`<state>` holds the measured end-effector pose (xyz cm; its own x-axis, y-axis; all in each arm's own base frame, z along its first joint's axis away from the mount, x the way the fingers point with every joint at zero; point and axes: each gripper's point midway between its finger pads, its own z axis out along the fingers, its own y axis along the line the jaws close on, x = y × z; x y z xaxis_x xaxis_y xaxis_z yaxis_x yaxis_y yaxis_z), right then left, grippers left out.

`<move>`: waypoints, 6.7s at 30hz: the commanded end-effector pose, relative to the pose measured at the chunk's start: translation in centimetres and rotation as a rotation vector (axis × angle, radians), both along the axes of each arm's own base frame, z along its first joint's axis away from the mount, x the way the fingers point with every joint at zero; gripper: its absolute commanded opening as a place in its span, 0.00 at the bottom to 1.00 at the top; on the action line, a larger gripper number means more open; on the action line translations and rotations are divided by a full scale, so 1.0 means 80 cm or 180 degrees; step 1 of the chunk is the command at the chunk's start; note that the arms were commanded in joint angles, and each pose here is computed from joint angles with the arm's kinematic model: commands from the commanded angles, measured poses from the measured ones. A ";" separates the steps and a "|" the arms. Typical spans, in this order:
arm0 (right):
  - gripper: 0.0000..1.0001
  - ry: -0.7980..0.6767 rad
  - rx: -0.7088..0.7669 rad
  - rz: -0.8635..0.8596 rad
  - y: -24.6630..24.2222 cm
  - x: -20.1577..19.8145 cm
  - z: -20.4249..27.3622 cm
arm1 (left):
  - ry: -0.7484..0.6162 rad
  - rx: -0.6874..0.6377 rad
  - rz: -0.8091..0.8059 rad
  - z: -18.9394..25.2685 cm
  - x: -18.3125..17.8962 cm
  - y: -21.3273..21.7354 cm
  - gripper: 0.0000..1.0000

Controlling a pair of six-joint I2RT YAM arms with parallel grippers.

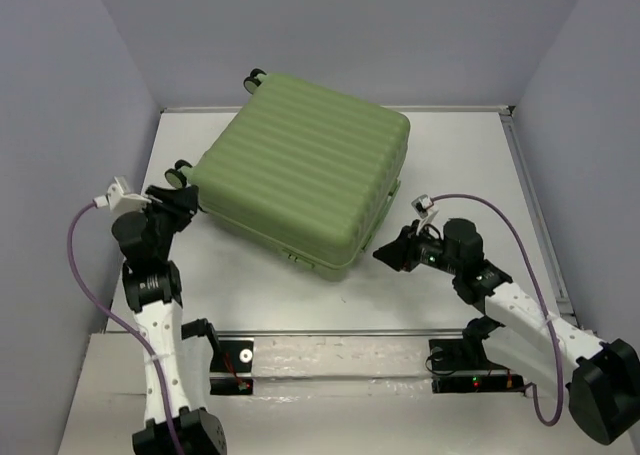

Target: Pack the luggage

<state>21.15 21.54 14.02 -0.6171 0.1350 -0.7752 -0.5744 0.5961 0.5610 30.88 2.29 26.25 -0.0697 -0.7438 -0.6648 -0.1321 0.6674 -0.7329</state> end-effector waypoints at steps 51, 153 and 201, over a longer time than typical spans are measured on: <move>0.45 -0.1096 0.0063 0.0808 0.071 0.004 0.021 | 0.0705 -0.0231 -0.2396 -0.149 -0.149 -0.332 0.31; 0.07 -0.0287 -0.0473 -0.0604 0.192 -0.070 -0.031 | 0.0387 -0.0474 -0.0724 0.028 0.224 -0.027 0.94; 0.07 -0.0823 -0.0286 0.0362 0.304 -0.073 0.035 | 0.0171 -0.0398 -0.1732 -0.102 -0.123 -0.196 0.06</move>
<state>16.20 45.86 13.29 -0.4020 -0.1164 -0.9082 -0.7150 0.6596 0.2319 24.74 -6.96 21.26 -0.1602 -0.8800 -0.4471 -0.0237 0.4562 -0.8895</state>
